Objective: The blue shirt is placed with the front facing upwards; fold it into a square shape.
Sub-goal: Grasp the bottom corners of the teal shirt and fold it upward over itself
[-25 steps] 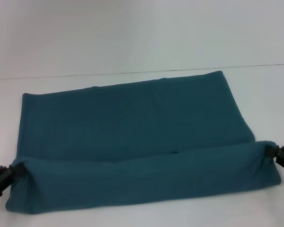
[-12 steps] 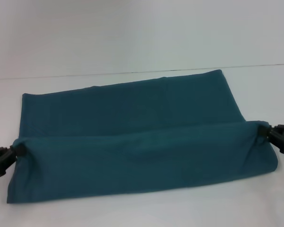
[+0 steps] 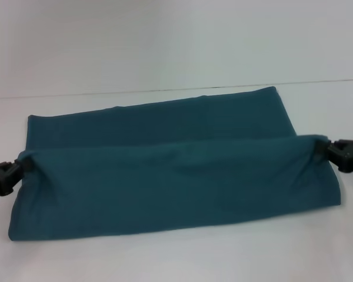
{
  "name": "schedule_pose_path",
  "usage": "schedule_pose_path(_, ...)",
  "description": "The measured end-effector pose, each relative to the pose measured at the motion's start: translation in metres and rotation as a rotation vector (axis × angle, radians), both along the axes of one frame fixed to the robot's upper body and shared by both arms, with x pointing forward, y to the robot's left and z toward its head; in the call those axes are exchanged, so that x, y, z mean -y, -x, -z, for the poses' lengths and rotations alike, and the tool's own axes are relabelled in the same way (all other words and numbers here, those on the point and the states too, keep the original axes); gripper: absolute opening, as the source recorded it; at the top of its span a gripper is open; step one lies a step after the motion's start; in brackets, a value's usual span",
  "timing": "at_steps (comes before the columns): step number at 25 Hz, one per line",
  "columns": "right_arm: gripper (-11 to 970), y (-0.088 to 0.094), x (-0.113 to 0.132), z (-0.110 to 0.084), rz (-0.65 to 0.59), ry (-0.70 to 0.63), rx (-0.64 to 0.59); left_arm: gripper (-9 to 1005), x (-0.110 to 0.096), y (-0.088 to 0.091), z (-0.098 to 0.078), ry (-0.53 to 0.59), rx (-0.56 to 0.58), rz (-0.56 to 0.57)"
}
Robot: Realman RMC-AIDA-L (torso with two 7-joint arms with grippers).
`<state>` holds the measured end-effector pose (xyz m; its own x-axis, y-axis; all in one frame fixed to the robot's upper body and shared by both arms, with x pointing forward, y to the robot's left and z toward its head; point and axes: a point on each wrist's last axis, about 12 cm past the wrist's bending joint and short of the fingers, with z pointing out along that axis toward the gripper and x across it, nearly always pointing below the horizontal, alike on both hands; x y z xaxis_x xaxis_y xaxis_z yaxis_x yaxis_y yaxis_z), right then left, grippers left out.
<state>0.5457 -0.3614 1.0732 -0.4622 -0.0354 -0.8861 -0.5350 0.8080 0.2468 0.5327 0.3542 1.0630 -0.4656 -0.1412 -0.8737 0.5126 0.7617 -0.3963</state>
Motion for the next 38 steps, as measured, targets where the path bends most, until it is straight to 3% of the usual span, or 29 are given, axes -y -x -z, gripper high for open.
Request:
schedule_pose_path(17,61,-0.058,-0.026,-0.012,0.1,0.069,0.037,42,0.015,-0.04,-0.004,-0.045,0.016,-0.133)
schedule_pose_path(29,61,-0.08,-0.038,-0.012,0.173,0.139,0.063,43,0.035,-0.075,-0.012,-0.102,0.034,-0.201)
schedule_pose_path(38,62,-0.097,-0.051,-0.016,0.199,0.179,0.097,42,0.041,-0.087,-0.014,-0.122,0.035,-0.269)
